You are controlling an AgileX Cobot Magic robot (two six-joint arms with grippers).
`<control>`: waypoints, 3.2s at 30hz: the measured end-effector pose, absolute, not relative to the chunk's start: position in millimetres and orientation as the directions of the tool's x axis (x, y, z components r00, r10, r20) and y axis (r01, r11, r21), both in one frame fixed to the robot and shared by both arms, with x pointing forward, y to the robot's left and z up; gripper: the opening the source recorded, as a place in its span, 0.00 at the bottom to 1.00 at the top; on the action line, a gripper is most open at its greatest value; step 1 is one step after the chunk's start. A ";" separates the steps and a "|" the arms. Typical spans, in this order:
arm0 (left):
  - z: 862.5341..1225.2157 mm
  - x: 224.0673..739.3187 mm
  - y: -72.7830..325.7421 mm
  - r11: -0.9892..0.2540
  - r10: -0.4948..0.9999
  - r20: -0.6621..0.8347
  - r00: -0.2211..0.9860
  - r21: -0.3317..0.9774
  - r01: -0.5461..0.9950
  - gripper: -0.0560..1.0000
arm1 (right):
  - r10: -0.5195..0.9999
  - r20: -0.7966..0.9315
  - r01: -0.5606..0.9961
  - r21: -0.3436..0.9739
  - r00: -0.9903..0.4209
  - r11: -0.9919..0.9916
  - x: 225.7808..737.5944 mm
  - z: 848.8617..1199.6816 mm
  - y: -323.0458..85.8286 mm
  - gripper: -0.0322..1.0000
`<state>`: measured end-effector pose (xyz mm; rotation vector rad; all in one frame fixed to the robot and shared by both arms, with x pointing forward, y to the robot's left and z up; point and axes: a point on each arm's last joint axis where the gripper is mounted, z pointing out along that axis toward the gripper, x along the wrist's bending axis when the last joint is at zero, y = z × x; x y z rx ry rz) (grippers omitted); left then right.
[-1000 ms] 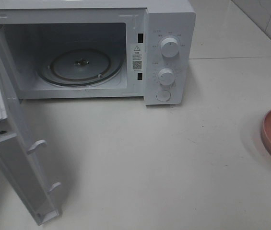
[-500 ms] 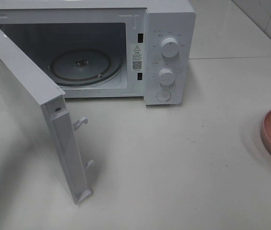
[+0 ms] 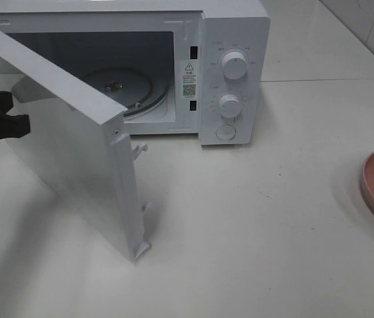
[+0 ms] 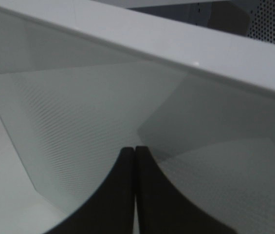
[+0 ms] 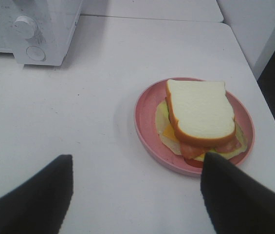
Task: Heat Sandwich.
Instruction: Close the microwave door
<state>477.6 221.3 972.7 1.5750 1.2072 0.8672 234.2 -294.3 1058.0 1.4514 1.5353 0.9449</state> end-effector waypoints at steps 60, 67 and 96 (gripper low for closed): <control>914.9 550.6 61.2 -0.987 0.090 0.983 0.160 0.067 0.146 0.05 | 0.998 -0.059 0.397 0.916 -0.018 0.061 234.2 1058.0 -294.3 0.72; 915.6 551.3 59.3 -0.991 0.071 0.986 0.153 0.053 0.120 0.05 | 0.998 -0.059 0.397 0.916 -0.018 0.061 234.2 1058.0 -294.3 0.72; 914.8 563.1 65.6 -0.998 0.024 0.988 0.155 0.015 0.060 0.05 | 0.998 -0.056 0.397 0.916 -0.019 0.059 234.2 1058.0 -294.1 0.72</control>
